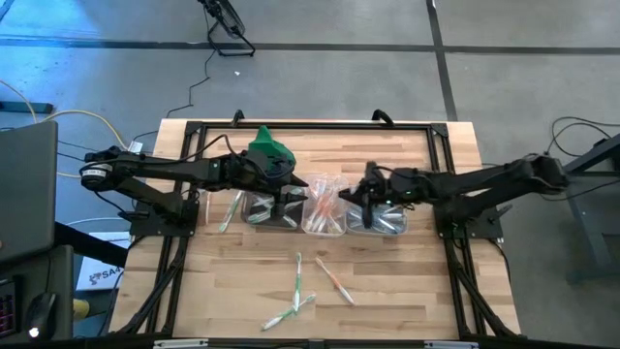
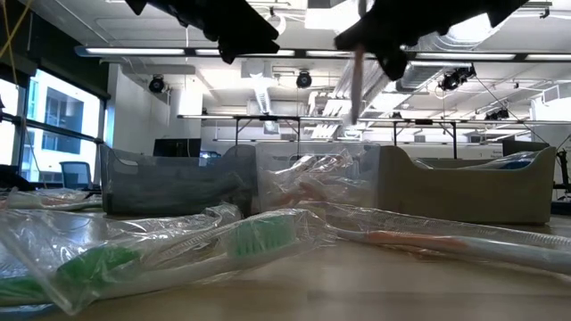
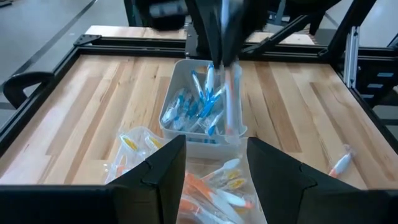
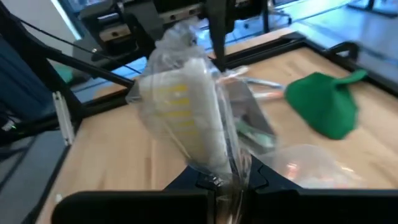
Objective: Pick & Place Toothbrushes
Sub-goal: Put the orange toothbrush into the transparent bin
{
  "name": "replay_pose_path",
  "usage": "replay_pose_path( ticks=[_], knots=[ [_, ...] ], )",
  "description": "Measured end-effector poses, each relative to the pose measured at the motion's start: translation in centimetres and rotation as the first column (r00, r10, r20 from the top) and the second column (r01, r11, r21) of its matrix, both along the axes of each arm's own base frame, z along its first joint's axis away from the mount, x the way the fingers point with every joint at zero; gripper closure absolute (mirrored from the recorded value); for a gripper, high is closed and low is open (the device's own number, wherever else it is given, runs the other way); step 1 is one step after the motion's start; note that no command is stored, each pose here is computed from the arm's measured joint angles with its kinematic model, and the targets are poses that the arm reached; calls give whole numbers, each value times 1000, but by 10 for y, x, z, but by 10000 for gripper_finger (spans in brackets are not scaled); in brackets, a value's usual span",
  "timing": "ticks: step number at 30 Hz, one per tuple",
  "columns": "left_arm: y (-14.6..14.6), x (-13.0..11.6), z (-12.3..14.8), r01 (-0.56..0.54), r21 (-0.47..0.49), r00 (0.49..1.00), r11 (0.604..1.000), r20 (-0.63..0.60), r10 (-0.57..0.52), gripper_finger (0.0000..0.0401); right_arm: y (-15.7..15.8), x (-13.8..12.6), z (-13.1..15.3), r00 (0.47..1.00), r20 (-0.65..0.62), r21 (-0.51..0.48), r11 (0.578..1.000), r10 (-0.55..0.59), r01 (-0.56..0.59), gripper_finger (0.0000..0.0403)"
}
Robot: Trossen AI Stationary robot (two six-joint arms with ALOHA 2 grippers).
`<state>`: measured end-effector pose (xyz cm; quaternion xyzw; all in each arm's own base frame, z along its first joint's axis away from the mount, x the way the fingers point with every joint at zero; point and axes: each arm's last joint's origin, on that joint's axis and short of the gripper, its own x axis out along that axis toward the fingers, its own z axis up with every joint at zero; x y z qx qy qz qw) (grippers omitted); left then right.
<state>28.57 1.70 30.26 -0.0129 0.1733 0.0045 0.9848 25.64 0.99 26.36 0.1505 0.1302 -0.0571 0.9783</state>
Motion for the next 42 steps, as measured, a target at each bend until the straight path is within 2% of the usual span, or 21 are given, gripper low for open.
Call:
replay_pose_path(
  ticks=[7,13,16,23,36,39,42],
  knots=[
    [0,0,0,0,-1,1000,1000,-4,0,233,-1,34,-28,998,42,97,995,35,-39,397],
    [0,0,-1,0,-1,1000,1000,-8,0,233,-1,48,-54,1000,-23,168,986,-2,6,397],
    [0,0,-1,0,-2,1000,1000,-10,0,233,0,51,-64,998,-57,157,986,-40,49,397],
    [0,0,-1,1,-2,1000,1000,-10,-1,233,0,53,-70,994,-85,159,984,-71,84,397],
    [0,0,-1,3,-3,1000,1000,-14,-3,233,1,51,-75,989,-137,202,975,-61,88,397],
    [0,0,-1,3,-3,1000,1000,-14,-3,233,0,51,-75,988,-139,194,976,-74,100,384],
    [0,-1,-2,2,-7,1000,1000,-19,-2,233,0,51,-75,986,-138,182,976,-99,124,352]
  ],
)
